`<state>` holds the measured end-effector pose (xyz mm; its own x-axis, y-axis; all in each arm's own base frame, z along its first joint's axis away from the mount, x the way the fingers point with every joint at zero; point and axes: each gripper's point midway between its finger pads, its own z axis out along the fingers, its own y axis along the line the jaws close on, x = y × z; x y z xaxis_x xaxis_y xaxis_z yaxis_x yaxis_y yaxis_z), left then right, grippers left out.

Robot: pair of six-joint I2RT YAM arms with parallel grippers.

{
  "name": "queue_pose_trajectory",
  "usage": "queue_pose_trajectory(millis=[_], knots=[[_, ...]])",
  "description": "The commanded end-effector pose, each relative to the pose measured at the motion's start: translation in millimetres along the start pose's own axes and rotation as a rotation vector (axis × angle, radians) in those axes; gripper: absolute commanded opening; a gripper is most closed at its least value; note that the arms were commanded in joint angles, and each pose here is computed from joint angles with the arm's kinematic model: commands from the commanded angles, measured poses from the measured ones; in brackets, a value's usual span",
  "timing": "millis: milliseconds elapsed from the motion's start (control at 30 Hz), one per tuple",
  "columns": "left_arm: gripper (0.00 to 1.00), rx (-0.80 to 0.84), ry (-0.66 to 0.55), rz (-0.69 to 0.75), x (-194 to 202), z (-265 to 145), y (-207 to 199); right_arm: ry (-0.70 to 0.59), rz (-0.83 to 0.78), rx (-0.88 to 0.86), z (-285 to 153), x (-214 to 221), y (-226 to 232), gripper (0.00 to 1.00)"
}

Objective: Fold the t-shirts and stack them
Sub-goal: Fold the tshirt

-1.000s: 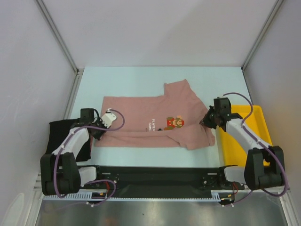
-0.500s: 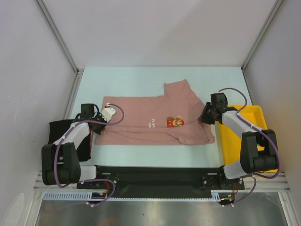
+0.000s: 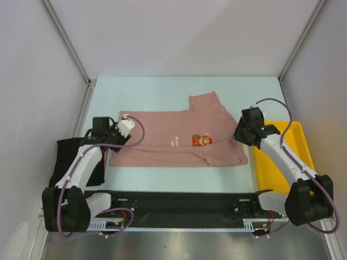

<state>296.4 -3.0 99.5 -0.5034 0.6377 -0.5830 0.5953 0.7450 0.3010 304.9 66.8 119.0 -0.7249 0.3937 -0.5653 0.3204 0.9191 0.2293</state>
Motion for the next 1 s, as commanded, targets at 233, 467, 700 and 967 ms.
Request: queue_pose_trajectory(millis=[233, 467, 700, 967], knots=[[0.63, 0.119, 0.167, 0.292, 76, 8, -67, 0.144, 0.107, 0.198, 12, 77, -58, 0.46], [0.55, 0.090, 0.198, 0.281, 91, 26, -69, 0.217, 0.120, 0.237, 29, 107, -69, 0.42], [0.00, 0.103, 0.194, 0.274, 92, 16, -75, 0.225, 0.139, 0.252, 15, 111, -79, 0.00], [0.00, 0.144, 0.185, 0.364, 94, -22, -84, 0.236, 0.237, 0.255, -12, 121, -82, 0.00]])
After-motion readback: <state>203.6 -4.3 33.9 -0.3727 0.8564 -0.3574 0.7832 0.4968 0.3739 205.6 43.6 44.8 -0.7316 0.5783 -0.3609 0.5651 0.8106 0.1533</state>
